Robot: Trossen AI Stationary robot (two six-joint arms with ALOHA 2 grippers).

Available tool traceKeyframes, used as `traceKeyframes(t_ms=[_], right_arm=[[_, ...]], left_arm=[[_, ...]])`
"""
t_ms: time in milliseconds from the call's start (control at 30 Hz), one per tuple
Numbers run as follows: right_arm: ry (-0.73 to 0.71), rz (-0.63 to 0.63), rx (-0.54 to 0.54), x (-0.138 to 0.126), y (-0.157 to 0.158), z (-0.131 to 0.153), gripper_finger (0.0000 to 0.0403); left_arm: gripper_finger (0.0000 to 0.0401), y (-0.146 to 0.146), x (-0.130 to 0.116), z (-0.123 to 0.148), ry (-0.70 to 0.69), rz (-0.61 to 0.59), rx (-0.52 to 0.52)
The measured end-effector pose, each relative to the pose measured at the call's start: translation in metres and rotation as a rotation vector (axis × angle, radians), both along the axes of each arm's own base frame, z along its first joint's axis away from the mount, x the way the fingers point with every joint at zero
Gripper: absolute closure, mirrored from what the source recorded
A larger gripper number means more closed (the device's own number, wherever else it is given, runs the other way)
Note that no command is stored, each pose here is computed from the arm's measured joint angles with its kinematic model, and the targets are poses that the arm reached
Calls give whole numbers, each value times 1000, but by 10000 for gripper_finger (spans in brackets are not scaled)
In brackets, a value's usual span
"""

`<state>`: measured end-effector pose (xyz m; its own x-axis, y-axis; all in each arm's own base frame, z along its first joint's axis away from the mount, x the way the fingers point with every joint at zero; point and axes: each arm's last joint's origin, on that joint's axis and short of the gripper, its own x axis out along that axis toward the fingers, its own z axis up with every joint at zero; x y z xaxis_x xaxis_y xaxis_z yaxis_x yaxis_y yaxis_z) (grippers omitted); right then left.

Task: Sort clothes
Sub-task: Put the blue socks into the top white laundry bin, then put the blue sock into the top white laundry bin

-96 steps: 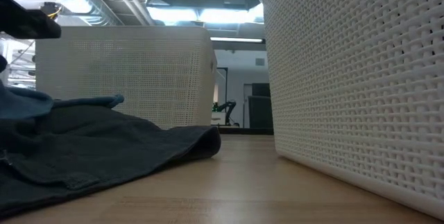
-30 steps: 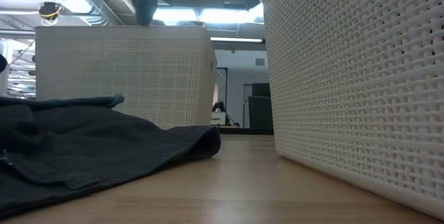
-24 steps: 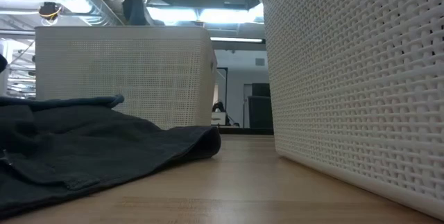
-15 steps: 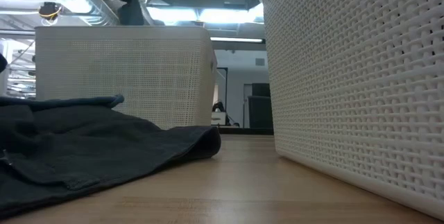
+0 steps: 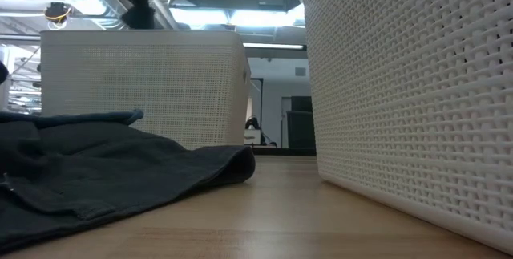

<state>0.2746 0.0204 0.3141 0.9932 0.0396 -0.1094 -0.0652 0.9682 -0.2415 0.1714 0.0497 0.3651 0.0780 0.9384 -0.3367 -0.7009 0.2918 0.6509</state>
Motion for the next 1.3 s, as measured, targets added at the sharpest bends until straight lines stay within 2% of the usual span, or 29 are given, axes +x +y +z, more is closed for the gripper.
traceKeyframes(t_ms=[300, 467, 633, 967, 1300], right_arm=[[0, 0, 0, 0, 0, 0, 170], [0, 0, 0, 0, 0, 0, 170], [0, 0, -1, 0, 0, 0, 170], [1, 0, -1, 0, 0, 0, 170], [3, 0, -1, 0, 0, 0, 170]], left_arm=[[229, 10, 1, -7, -107, -64, -299], [214, 6, 5, -9, -143, -162, -443], [215, -6, 14, -8, -200, -311, -558], [217, -58, 34, -1, -275, -644, -623], [217, -125, 53, -32, -149, -722, -769]])
